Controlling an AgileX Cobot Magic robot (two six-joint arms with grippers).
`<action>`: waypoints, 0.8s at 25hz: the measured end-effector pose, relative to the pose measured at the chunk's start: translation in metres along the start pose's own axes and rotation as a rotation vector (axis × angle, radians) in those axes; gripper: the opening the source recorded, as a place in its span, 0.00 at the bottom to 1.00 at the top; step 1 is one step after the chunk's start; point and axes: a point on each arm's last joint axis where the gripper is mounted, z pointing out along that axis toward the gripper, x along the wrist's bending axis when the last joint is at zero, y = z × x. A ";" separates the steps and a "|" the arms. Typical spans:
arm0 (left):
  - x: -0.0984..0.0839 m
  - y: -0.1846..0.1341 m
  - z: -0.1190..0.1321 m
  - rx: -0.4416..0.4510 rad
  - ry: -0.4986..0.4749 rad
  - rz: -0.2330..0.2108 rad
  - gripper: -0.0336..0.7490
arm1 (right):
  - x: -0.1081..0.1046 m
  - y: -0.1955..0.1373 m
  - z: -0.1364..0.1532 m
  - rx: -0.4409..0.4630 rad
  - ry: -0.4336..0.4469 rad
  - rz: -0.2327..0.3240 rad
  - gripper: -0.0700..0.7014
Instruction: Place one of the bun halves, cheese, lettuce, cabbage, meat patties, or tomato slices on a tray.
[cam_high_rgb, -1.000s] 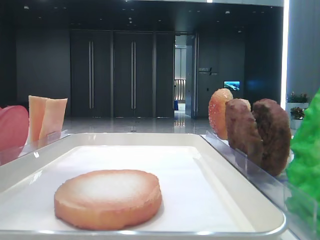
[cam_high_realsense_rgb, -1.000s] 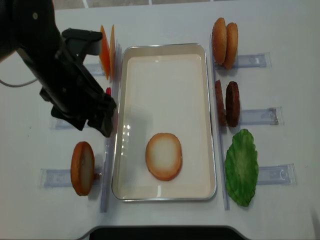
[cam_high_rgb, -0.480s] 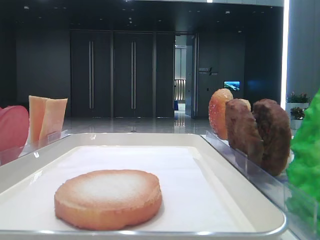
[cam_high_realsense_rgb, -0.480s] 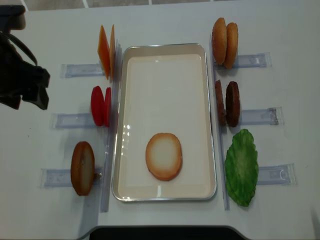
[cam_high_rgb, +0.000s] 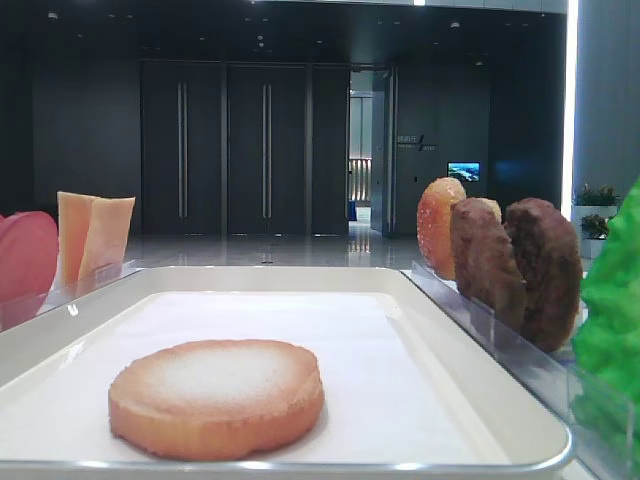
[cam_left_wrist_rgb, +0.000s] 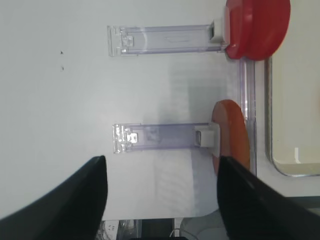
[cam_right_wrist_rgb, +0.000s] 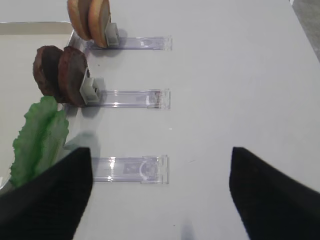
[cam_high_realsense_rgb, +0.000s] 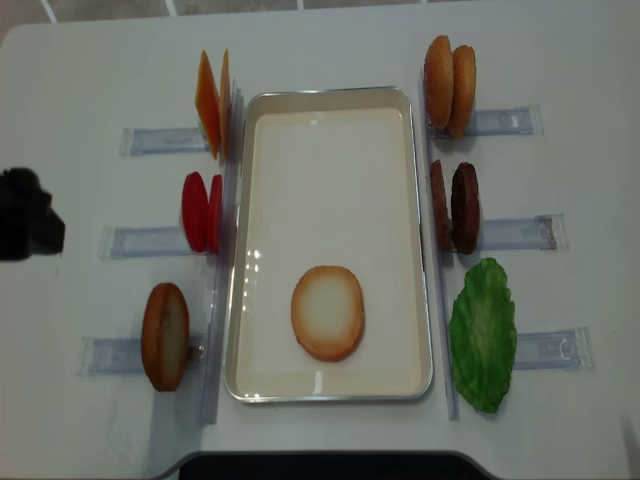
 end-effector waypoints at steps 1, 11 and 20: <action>0.000 -0.012 -0.005 -0.021 -0.002 0.000 0.70 | 0.000 0.000 0.000 0.000 0.000 0.000 0.79; 0.000 -0.117 -0.016 -0.258 -0.013 0.007 0.70 | 0.000 0.000 0.000 0.000 0.000 0.000 0.79; -0.002 -0.163 0.003 -0.496 -0.029 0.033 0.70 | 0.000 0.000 0.000 0.000 0.000 0.000 0.79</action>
